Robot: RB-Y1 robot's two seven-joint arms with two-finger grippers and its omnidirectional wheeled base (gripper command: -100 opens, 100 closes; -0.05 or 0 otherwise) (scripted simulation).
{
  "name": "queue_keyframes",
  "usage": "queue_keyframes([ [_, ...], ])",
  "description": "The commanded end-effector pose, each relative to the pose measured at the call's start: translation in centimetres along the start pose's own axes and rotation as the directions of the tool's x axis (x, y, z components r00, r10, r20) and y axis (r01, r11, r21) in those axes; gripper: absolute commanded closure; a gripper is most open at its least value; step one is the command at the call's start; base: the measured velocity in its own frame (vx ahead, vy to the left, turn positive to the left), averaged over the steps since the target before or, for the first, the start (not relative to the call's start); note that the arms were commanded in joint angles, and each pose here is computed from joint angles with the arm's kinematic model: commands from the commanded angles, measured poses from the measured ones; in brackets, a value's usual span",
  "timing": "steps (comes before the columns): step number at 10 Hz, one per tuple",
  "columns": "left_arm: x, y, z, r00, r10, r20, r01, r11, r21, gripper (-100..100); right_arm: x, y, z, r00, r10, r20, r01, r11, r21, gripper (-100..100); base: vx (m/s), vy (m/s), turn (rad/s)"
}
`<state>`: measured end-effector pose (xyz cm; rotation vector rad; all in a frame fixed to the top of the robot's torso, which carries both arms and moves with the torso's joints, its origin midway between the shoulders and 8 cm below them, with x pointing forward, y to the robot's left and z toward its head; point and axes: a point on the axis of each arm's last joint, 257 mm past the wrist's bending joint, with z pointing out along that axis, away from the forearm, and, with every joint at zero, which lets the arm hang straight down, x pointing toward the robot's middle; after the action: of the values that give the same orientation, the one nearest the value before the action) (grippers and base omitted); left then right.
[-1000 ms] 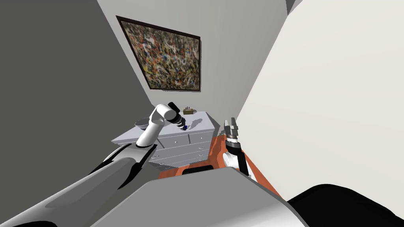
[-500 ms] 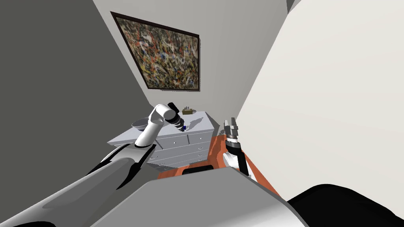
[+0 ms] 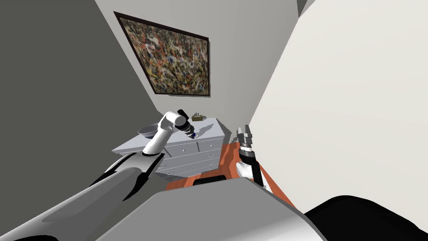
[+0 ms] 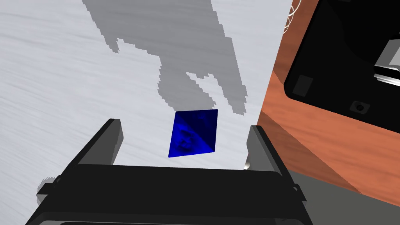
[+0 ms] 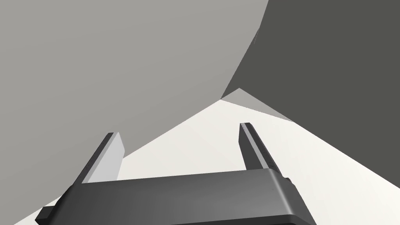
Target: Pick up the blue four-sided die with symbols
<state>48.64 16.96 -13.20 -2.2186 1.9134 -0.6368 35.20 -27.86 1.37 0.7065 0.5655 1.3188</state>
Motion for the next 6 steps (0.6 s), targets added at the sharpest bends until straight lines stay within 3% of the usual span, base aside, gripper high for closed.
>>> queue_keyframes([
  [1,-0.6,-0.61,0.5,1.0,-0.002,0.001,0.002,1.0,0.002,-100,0.0,0.0,0.0,1.0,0.0,0.0,0.0,1.0,0.0,0,-0.033,-0.026,-0.026],
  [4,-1.16,-0.96,0.86,1.0,-0.007,0.004,0.007,1.0,0.002,-100,0.0,0.0,0.0,1.0,0.0,0.0,0.0,1.0,0.0,0,-0.022,-0.021,-0.021],
  [5,-1.18,-1.02,0.9,1.0,-0.005,0.003,0.005,1.0,0.004,100,0.0,0.0,0.0,1.0,0.0,0.0,0.0,1.0,0.0,0,0.0,0.0,0.0],
  [6,-1.18,-1.01,0.9,1.0,-0.006,0.003,0.006,1.0,0.003,100,0.0,0.0,0.0,1.0,0.0,0.0,0.0,1.0,0.0,0,0.0,0.0,0.0],
])
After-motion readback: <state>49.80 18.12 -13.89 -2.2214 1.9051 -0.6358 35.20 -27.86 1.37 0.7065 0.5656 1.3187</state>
